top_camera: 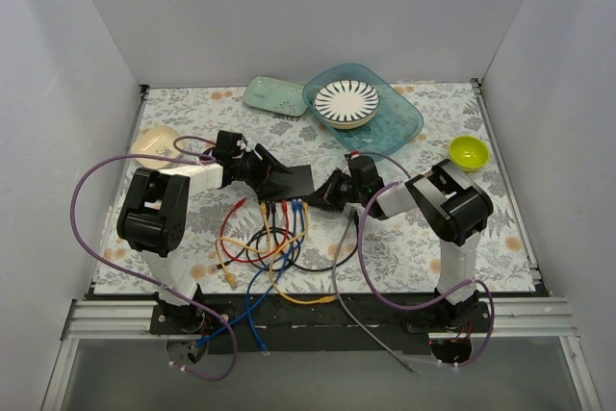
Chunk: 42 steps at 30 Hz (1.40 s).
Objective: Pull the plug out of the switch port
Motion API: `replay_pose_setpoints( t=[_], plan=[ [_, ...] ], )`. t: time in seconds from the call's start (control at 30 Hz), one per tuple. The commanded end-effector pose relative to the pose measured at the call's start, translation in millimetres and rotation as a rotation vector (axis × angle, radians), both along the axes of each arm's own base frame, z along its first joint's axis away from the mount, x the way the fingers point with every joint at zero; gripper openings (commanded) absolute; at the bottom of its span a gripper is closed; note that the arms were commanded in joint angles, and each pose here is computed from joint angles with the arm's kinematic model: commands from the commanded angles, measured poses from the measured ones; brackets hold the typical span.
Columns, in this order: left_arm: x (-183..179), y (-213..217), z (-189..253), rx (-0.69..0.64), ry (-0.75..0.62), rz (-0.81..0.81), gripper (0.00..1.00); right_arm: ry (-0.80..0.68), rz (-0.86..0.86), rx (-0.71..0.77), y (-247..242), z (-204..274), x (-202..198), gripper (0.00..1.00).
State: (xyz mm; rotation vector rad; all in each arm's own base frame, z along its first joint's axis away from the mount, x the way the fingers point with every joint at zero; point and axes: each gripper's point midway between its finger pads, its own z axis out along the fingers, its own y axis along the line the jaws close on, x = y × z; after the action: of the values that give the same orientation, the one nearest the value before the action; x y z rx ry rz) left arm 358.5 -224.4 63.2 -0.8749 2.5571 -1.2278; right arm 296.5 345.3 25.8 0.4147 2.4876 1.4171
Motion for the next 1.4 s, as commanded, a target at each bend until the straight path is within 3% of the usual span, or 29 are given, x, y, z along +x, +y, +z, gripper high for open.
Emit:
replay_pose_setpoints(
  t=[0.0, 0.2, 0.4, 0.53, 0.57, 0.63, 0.73, 0.9, 1.03, 1.37],
  plan=[
    [-25.7, 15.6, -43.9, 0.104, 0.142, 0.025, 0.59, 0.098, 0.103, -0.132, -19.1, -43.1, -40.2, 0.01],
    [-26.9, 17.4, -47.1, 0.105, 0.153, 0.036, 0.59, 0.129, 0.139, -0.181, -39.0, -54.7, -67.9, 0.01],
    [-25.0, 18.6, -45.1, 0.097, 0.151, 0.043, 0.59, 0.061, 0.120, -0.259, -59.2, -39.0, -65.6, 0.01],
    [-25.5, 19.1, -44.3, 0.096, 0.149, 0.043, 0.59, 0.011, 0.057, -0.399, -91.2, -28.6, -57.8, 0.01],
    [-26.3, 19.1, -44.2, 0.095, 0.151, 0.042, 0.59, -0.027, 0.067, -0.464, -100.9, -25.7, -55.9, 0.25],
    [-26.6, 19.4, -44.2, 0.097, 0.149, 0.041, 0.59, -0.092, 0.058, -0.486, -99.5, -11.5, -42.5, 0.53],
    [-26.3, 19.1, -44.2, 0.095, 0.151, 0.042, 0.59, -0.215, 0.054, -0.412, -82.0, 21.0, -20.7, 0.63],
    [-26.4, 18.7, -44.5, 0.093, 0.153, 0.040, 0.59, -0.287, 0.095, -0.246, -40.1, 47.4, 4.0, 0.63],
    [-28.1, 19.5, -45.9, 0.096, 0.154, 0.042, 0.59, -0.287, 0.157, -0.176, -12.5, 48.9, 5.1, 0.56],
    [-32.6, 17.9, -44.9, 0.080, 0.153, 0.036, 0.59, -0.139, 0.216, -0.069, 18.2, 10.9, -12.2, 0.52]
  ],
)
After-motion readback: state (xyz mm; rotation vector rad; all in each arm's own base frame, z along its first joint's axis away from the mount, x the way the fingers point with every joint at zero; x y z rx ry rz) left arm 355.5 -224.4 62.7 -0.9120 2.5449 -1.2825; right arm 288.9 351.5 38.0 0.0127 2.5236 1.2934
